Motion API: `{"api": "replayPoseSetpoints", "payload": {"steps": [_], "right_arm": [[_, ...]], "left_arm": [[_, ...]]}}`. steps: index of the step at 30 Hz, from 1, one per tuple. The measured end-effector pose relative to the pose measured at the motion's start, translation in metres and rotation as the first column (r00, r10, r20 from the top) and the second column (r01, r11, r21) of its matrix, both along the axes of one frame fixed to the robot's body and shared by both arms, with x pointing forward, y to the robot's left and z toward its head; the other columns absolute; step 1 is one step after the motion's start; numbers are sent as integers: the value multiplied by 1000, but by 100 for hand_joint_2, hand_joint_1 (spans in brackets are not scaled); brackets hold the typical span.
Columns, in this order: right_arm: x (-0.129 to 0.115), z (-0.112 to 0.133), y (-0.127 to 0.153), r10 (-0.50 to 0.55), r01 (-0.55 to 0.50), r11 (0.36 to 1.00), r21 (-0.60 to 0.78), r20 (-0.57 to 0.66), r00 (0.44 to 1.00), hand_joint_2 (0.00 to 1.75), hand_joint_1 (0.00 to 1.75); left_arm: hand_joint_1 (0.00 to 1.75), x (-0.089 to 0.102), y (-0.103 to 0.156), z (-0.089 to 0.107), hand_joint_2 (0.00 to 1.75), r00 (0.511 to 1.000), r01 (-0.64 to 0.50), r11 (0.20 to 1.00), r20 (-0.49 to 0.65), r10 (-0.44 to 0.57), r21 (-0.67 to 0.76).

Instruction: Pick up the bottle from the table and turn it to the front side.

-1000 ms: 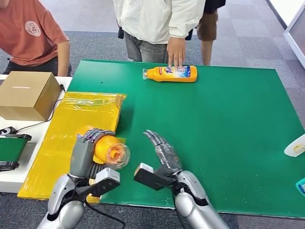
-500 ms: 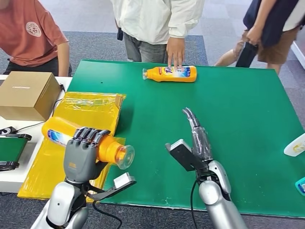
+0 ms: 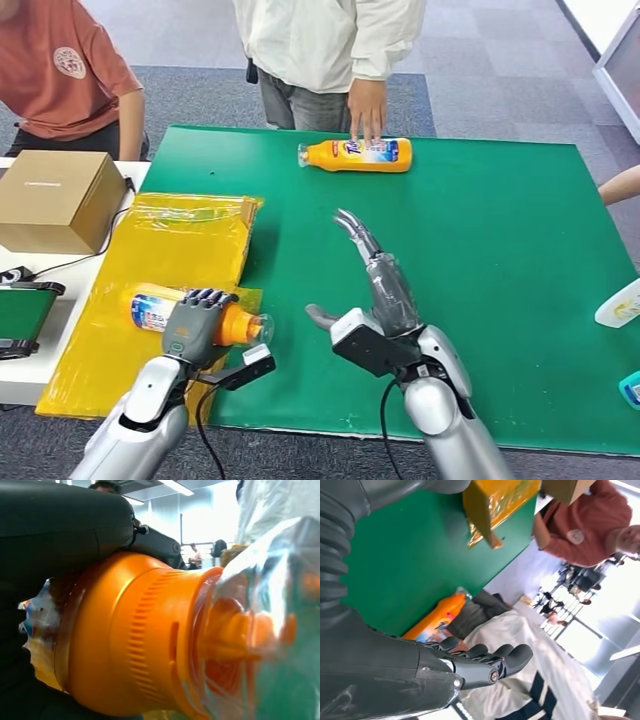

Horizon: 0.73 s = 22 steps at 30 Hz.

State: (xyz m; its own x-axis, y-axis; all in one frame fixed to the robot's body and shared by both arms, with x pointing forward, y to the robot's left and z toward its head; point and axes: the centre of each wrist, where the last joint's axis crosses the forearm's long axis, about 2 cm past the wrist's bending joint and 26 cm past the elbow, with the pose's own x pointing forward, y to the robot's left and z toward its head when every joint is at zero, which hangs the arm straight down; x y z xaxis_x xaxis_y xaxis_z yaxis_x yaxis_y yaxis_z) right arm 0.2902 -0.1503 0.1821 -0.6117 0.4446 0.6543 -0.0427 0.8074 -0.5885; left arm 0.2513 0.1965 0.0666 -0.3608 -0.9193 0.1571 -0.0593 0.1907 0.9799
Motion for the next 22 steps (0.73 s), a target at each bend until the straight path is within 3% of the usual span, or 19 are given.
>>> {"api": "replayPoseSetpoints", "payload": {"steps": [22], "right_arm": [[-15,-18,6,21,-22,1000,-15,-68,997,175,0]], "left_arm": [[0,-26,9,-12,175,993,-115,993,-19,115,-4]]}}
